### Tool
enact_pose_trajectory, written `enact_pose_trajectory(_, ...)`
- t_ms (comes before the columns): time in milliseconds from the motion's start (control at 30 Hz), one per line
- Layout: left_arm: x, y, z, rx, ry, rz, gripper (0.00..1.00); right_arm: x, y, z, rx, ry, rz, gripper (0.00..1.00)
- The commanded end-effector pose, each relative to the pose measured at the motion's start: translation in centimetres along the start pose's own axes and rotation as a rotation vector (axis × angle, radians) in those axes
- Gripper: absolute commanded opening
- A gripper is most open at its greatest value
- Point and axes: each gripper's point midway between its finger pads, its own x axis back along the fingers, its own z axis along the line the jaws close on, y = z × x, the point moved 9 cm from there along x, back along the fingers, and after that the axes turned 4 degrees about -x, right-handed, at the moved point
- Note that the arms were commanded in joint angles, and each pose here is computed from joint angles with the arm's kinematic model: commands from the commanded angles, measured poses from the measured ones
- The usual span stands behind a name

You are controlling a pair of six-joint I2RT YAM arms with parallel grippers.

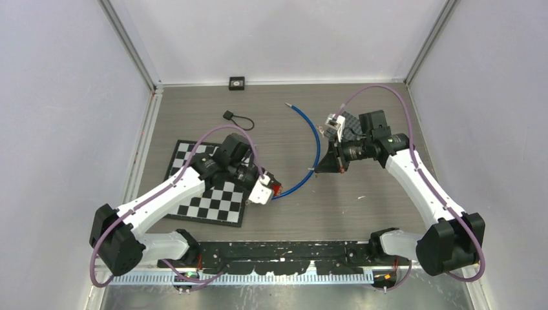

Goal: Unlock with the key

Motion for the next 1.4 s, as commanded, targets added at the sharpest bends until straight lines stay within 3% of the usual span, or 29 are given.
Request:
enact_pose_trajectory(0, 0.6, -0.9, 3.2, -0.003, 0.259, 0.105, 0.0, -1.5, 1.8, 0.6, 0.072, 0.014, -0.046, 0.0)
enact_pose_trajectory(233, 0.7, -2.6, 3.5, -0.011, 0.481, 0.158, 0.0, -5.0, 3.1, 0.9, 0.046, 0.05, -0.013, 0.01)
enact_pose_trajectory(433, 0.1, -3.5, 3.2, -0.008, 0.62, 0.1, 0.0, -7.8, 3.2, 0.3, -0.041, 0.043, 0.014, 0.01)
enact_pose_trajectory(633, -0.4, -4.5, 2.5, -0.117, 0.771, 0.034, 0.0, -9.3, 3.1, 0.3, -0.075, 0.057, 0.058, 0.0)
enact_pose_trajectory(1367, -1.6, -5.8, 1.7, -0.058, 0.732, 0.025, 0.0, -7.6, 2.8, 1.0, -0.036, -0.031, 0.104, 0.01)
